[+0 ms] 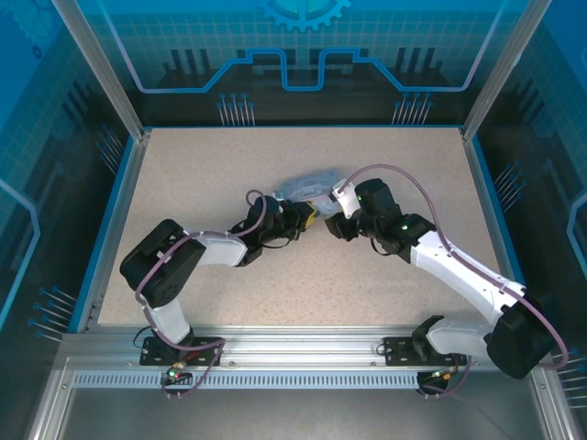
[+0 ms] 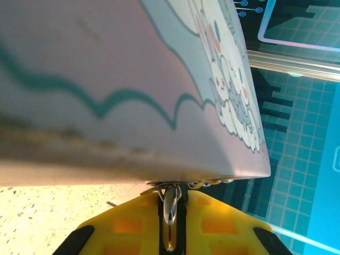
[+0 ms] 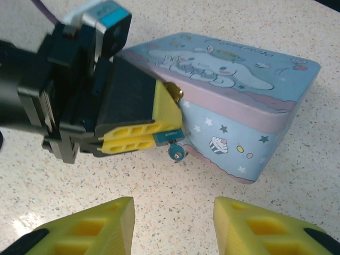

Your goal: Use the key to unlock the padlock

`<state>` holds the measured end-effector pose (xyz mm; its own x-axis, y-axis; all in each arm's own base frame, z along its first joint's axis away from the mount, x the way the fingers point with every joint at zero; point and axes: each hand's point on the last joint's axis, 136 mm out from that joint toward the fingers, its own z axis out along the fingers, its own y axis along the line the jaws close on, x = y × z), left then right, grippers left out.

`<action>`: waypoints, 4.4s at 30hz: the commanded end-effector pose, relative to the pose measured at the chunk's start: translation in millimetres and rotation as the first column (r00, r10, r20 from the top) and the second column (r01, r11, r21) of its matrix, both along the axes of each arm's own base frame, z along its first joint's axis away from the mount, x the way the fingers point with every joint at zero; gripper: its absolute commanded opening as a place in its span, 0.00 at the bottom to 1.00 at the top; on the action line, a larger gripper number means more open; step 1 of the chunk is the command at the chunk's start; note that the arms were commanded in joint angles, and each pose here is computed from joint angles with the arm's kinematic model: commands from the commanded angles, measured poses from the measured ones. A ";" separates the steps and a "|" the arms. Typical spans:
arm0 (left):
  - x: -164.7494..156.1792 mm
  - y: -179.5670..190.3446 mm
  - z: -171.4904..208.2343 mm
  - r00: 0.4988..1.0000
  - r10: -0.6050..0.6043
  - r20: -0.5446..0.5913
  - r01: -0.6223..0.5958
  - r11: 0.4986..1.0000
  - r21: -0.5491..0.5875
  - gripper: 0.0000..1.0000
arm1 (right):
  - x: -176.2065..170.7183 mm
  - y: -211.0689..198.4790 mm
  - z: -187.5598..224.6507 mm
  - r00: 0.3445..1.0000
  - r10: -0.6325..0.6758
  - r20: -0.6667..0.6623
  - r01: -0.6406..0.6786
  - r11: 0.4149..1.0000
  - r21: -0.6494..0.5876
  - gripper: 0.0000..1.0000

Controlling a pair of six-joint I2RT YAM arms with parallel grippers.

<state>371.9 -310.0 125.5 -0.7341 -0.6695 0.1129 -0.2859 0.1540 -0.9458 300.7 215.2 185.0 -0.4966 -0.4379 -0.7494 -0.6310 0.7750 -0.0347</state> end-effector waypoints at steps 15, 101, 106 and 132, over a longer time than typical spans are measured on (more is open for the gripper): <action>2.6 -7.5 35.0 0.996 -0.082 0.031 0.082 0.997 -0.006 0.00 | 11.3 25.1 -43.1 0.997 0.080 0.016 -0.075 0.976 -0.207 0.47; -41.5 16.9 -34.8 0.950 -0.304 -0.070 0.300 0.827 0.476 0.99 | 18.5 -20.1 -53.7 0.852 -0.200 -0.483 0.439 0.777 0.452 0.74; -43.2 34.3 -19.1 0.956 -0.289 -0.044 0.268 0.810 0.521 0.99 | 20.1 -4.7 -62.9 0.837 -0.174 -0.519 0.441 0.776 0.451 0.75; -51.5 85.2 17.1 0.984 -0.170 0.056 0.114 0.834 0.539 0.99 | 68.4 31.0 -73.2 0.857 -0.138 -0.497 0.394 0.796 0.459 0.71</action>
